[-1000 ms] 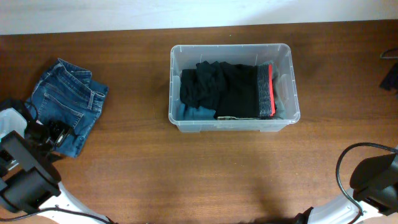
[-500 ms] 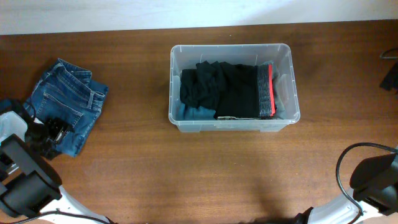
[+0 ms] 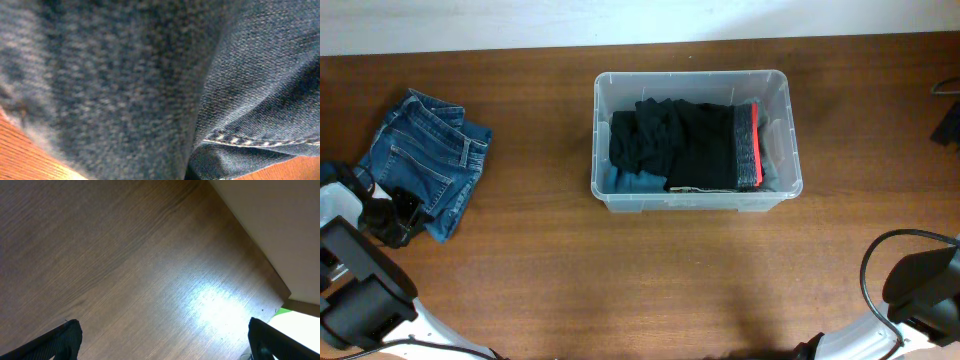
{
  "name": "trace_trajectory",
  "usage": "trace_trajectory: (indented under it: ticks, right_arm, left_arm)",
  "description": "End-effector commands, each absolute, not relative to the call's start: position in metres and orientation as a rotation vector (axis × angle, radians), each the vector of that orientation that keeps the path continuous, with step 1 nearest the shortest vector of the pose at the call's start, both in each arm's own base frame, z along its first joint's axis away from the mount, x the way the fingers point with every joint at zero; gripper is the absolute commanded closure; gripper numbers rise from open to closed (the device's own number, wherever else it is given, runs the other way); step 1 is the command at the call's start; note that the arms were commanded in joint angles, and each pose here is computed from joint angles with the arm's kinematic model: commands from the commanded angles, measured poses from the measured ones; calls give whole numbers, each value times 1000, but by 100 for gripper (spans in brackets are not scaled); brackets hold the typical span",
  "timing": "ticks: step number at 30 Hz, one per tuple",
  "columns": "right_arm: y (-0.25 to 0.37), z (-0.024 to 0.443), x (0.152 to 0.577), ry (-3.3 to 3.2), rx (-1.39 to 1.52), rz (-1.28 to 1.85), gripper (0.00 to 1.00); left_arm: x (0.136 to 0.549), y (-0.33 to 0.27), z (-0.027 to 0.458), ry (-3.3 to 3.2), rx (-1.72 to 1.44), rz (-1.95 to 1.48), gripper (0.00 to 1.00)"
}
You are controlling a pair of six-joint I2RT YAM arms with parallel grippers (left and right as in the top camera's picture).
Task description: Pack container
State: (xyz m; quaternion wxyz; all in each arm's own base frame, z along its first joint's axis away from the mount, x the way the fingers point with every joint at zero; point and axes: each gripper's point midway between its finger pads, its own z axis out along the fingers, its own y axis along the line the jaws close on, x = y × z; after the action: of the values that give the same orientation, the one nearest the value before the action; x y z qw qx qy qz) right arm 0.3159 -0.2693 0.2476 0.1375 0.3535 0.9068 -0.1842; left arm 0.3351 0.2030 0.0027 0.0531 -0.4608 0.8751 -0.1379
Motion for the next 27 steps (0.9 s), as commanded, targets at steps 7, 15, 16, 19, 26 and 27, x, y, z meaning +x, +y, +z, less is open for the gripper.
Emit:
trace_trajectory:
  ticks: [7,15,16,19,26,27]
  right_arm:
    - [-271,250,315,2613,1033,-549,2]
    - [-271,250,315,2613,1033,-549,1]
    - [-271,250,315,2613,1033,-549,2]
    - [-271,250,315,2613,1033,-549,2]
    - [-271,250,315,2613,1033,-549,2]
    - [-271,250,315,2613,1033,-549,1]
  left_arm:
    - [353,202,94,2488,-1191,-369,99]
    - [360,191,205,2259,-965,-280,99]
    - [363,186,215,2238,-929,-294,99]
    - [376,165,239,2186,-816,-365,99]
    - [409,122,270,2118,-593,-459,99]
    - [412,119,271,2115,-577,-462,99]
